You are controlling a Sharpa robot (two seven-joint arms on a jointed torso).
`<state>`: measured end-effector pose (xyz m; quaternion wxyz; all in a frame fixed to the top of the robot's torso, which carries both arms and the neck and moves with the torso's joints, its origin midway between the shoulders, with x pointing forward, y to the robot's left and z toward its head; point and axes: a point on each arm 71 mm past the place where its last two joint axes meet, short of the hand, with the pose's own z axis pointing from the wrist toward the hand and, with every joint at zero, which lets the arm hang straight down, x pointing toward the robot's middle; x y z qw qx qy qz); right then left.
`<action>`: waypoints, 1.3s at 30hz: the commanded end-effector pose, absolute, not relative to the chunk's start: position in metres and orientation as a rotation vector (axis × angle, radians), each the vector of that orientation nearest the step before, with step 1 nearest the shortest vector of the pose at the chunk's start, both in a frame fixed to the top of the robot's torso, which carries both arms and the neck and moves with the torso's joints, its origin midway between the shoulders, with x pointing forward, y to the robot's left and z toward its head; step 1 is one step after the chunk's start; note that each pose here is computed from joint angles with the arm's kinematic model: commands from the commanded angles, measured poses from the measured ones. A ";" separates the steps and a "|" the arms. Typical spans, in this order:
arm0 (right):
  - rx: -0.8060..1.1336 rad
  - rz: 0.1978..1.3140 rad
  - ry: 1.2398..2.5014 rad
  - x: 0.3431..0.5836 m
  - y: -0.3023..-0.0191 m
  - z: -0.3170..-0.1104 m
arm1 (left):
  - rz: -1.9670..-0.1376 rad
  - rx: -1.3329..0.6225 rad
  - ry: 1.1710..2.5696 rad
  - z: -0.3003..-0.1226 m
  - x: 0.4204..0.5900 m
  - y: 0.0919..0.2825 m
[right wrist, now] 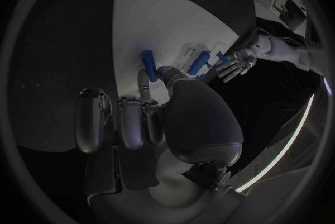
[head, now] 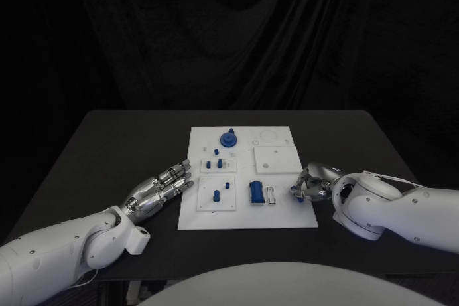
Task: Assemble the parts on the task board
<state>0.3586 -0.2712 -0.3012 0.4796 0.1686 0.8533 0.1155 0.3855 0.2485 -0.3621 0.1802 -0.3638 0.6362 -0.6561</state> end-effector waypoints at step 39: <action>0.756 0.484 2.201 0.371 -0.241 -0.309 | -1.897 -1.025 1.762 -0.362 0.385 0.244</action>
